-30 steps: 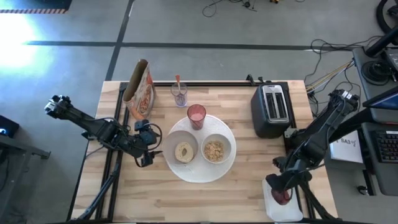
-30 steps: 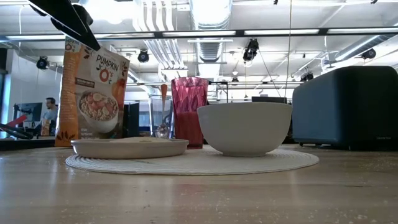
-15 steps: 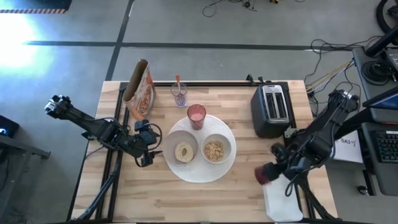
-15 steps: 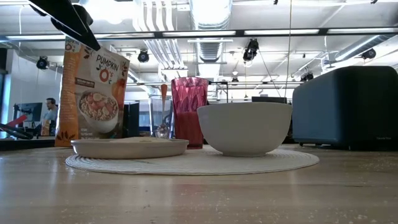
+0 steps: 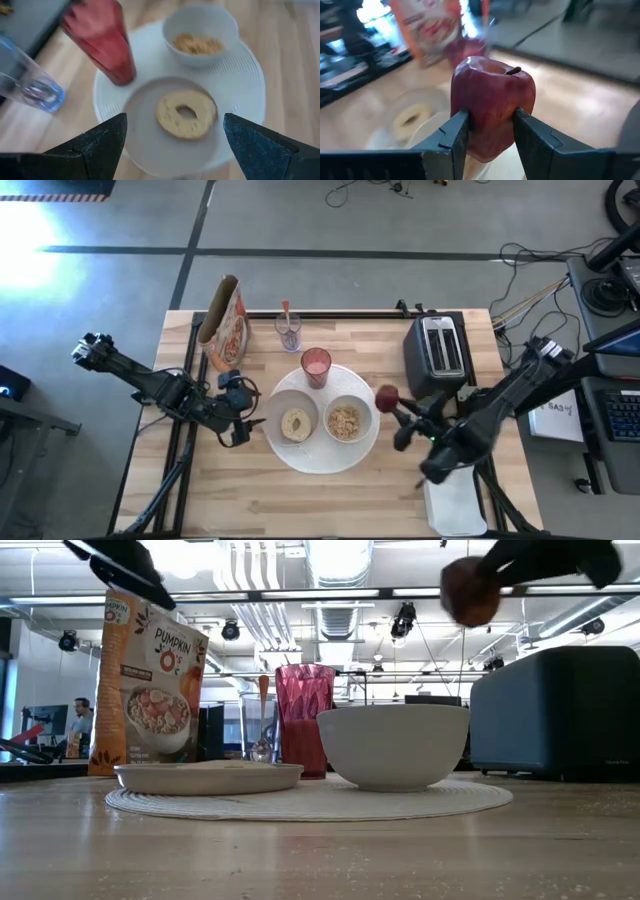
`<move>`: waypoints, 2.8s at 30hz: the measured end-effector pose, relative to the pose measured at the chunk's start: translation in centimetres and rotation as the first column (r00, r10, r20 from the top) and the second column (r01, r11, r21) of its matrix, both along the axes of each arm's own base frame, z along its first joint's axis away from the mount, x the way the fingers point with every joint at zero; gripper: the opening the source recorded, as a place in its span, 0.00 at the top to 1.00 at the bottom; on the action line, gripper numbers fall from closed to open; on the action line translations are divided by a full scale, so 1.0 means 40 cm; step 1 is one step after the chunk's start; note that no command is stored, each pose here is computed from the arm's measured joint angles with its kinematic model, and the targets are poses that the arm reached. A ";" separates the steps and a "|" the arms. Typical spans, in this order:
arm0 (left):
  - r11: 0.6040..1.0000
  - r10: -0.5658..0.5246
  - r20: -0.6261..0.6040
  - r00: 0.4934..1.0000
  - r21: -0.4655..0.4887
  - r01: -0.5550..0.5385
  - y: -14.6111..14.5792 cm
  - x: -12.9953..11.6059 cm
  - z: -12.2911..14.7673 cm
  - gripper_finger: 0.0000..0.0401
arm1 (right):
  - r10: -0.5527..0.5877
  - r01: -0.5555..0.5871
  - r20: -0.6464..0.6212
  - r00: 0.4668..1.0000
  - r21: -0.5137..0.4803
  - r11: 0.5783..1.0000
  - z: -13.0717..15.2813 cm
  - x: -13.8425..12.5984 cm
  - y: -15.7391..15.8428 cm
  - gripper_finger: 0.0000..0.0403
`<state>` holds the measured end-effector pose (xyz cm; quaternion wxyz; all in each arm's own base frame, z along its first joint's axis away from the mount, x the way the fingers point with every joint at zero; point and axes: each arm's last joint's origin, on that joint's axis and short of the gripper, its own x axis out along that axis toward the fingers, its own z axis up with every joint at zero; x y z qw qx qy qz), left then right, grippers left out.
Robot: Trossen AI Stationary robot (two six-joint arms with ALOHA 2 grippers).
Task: Arrange a breakfast setting
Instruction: Put the red apple on the white table mat
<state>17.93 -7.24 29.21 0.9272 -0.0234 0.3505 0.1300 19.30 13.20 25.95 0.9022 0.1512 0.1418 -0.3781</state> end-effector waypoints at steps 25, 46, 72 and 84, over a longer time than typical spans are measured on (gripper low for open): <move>0.978 0.179 0.127 0.976 0.089 -0.191 0.014 0.003 0.011 0.22 | -0.431 0.420 -0.076 0.899 -0.121 0.899 -0.228 0.304 -0.250 0.67; 0.973 0.206 0.148 0.967 0.070 -0.218 0.014 0.004 0.013 0.22 | -0.187 0.171 -0.267 0.945 -0.082 0.982 -0.225 0.343 -0.244 0.67; 0.972 0.201 0.126 0.971 0.095 -0.214 0.016 0.000 0.009 0.22 | -0.140 0.143 -0.247 0.959 -0.007 0.990 -0.277 0.375 -0.235 0.67; 0.972 0.201 0.121 0.972 0.099 -0.213 0.017 -0.001 0.008 0.22 | -0.122 0.130 -0.214 0.969 0.025 0.991 -0.301 0.393 -0.231 0.67</move>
